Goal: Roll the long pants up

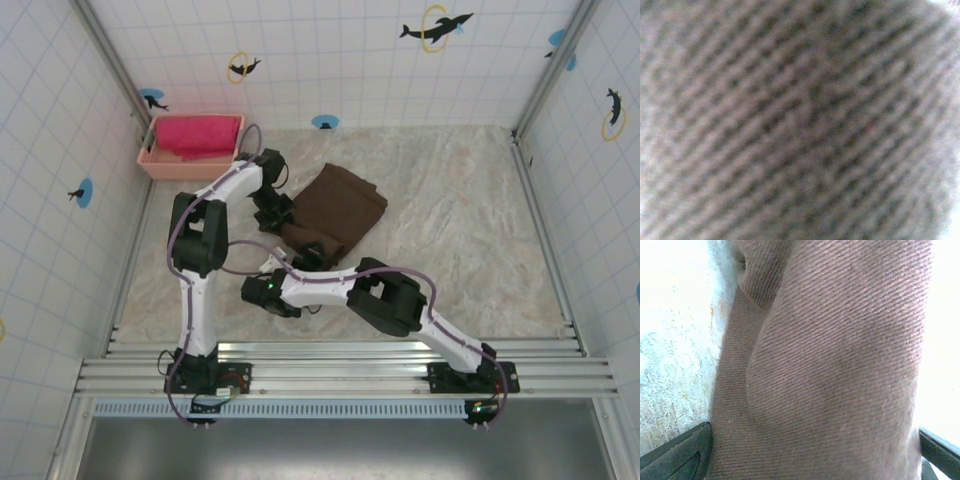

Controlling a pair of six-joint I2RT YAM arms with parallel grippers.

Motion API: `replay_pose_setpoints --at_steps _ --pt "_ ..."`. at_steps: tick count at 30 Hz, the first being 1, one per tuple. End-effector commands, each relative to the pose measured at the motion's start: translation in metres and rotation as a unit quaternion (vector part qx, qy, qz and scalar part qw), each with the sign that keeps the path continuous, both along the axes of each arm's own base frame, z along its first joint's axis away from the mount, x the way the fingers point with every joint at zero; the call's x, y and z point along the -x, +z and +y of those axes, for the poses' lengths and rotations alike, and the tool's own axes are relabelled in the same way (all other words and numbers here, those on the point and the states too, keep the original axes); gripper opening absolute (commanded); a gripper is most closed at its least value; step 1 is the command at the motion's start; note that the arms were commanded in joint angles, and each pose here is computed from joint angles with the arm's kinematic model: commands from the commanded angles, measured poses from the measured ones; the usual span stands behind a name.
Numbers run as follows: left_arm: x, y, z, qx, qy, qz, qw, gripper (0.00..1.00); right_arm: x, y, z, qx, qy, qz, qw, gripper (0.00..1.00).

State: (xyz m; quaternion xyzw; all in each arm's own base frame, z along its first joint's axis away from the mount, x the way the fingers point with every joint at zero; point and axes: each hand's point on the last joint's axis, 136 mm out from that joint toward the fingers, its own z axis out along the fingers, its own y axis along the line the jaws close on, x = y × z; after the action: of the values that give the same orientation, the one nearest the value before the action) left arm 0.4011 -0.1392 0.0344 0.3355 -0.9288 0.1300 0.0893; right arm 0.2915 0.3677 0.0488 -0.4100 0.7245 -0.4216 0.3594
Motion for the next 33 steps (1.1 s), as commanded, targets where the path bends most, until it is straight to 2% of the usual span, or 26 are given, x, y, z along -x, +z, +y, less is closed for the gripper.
replay_pose_setpoints --at_steps 1,13,17,21,22,23,24,26,30,31,33 --pt "0.008 -0.009 0.009 -0.012 0.004 0.025 1.0 0.0 0.015 -0.063 -0.032 0.074 -0.031 0.055 0.995 0.99" --pt "0.039 -0.01 0.02 -0.021 -0.015 0.04 0.999 0.0 -0.005 -0.072 -0.056 0.044 -0.082 0.075 0.993 0.99" --pt "0.042 -0.011 0.021 -0.02 -0.015 0.039 0.999 0.0 -0.003 -0.077 -0.051 0.038 -0.075 0.091 0.992 0.93" --pt "0.038 -0.011 0.018 -0.015 -0.016 0.035 0.999 0.0 -0.001 -0.082 -0.047 0.037 -0.069 0.105 0.991 0.82" --pt "0.037 -0.01 0.018 -0.015 -0.017 0.032 0.999 0.0 -0.001 -0.083 -0.046 0.038 -0.067 0.108 0.991 0.75" --pt "0.036 -0.01 0.018 -0.015 -0.017 0.031 0.999 0.0 0.0 -0.084 -0.045 0.037 -0.065 0.113 0.991 0.58" --pt "0.034 -0.009 0.018 -0.014 -0.018 0.027 0.999 0.0 0.001 -0.086 -0.044 0.036 -0.063 0.12 0.99 0.34" --pt "0.029 -0.007 0.017 -0.01 -0.022 0.017 1.0 0.0 0.002 -0.086 -0.042 0.033 -0.061 0.127 0.99 0.0" --pt "0.004 0.002 0.007 0.017 -0.045 -0.054 0.997 0.0 0.015 -0.088 -0.032 0.001 -0.044 0.178 0.983 0.0" --pt "-0.001 0.005 0.008 0.015 -0.05 -0.069 0.996 0.1 0.02 -0.09 -0.029 -0.012 -0.039 0.199 0.979 0.0" --pt "-0.013 0.017 0.012 -0.004 -0.064 -0.104 0.993 0.47 0.031 -0.091 -0.024 -0.04 -0.028 0.241 0.969 0.0"
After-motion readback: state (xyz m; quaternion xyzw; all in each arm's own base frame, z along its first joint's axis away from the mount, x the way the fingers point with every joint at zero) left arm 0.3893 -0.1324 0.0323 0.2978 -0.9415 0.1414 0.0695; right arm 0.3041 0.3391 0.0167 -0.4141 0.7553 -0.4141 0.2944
